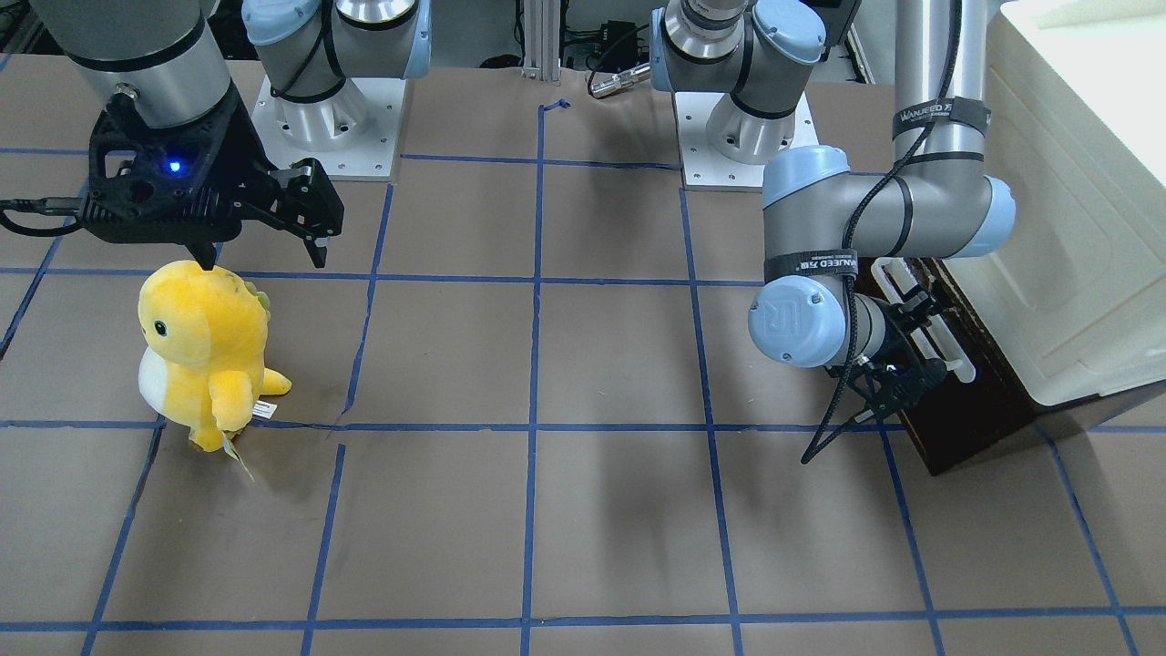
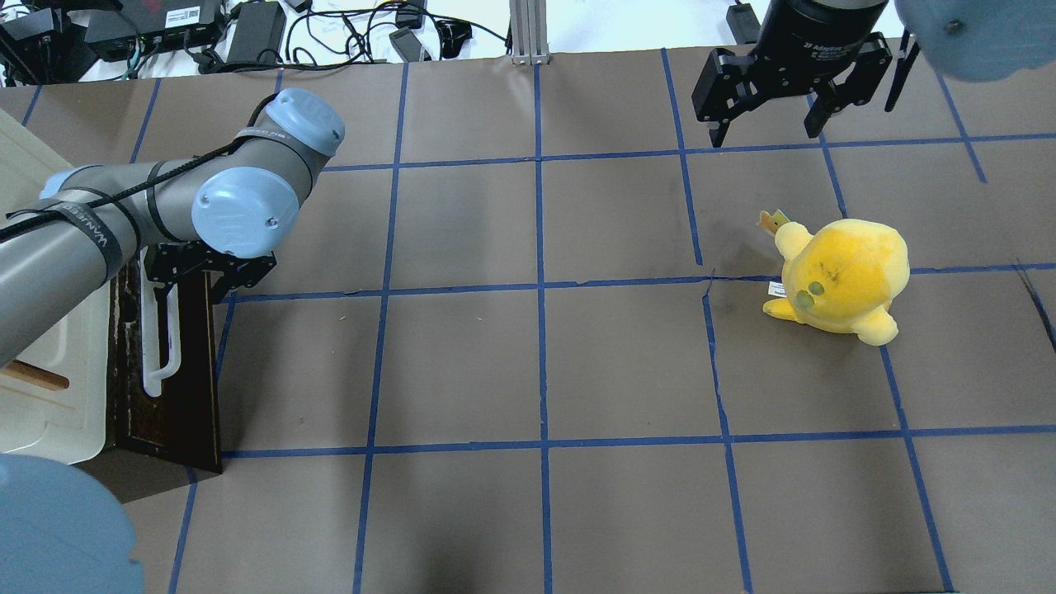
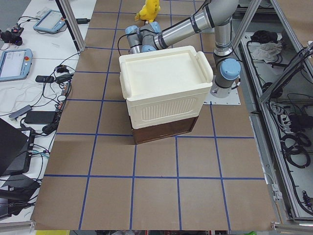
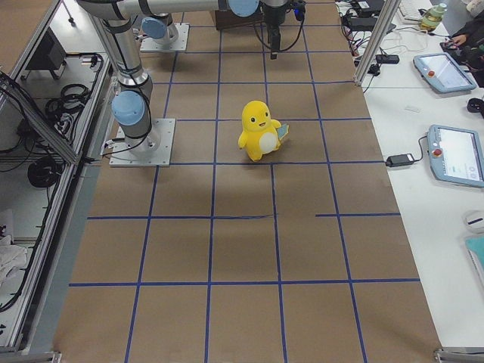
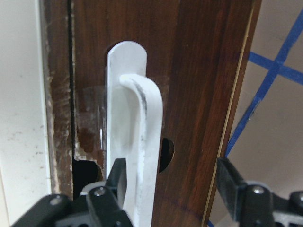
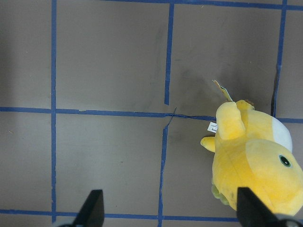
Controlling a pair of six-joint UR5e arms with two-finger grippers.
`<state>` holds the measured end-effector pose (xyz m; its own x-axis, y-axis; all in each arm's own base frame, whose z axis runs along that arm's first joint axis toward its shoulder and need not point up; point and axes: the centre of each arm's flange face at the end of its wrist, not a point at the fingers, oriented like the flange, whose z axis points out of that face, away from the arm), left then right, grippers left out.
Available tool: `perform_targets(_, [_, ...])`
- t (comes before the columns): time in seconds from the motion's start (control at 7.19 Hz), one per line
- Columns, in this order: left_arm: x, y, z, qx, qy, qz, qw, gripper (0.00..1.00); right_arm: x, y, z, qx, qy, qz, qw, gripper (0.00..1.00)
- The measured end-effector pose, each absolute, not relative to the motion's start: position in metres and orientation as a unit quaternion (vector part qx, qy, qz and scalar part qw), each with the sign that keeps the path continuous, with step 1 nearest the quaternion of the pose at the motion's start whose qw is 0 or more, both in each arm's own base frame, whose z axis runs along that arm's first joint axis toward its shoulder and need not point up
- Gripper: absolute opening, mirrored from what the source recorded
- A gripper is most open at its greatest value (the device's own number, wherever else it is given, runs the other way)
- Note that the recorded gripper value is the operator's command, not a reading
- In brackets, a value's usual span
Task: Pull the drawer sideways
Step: 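Lower the left gripper around the white handle and close it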
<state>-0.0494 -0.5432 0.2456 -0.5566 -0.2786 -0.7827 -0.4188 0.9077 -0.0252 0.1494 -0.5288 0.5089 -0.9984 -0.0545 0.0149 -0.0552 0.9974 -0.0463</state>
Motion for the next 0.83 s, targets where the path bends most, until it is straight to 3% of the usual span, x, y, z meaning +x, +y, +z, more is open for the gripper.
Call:
perform_targets(0.28, [-0.0491, -0.5416, 0.2445, -0.197, 0.877, 0.089, 0.429, 0.63, 0.1493, -0.5288, 0.509, 0.027, -0.999, 0.023, 0.007, 1.0])
perform_targets(0.83, [-0.0486, -0.5382, 0.2447, -0.19, 0.875, 0.1, 0.435, 0.62, 0.1493, -0.5288, 0.5089, 0.027, -0.999, 0.023, 0.007, 1.0])
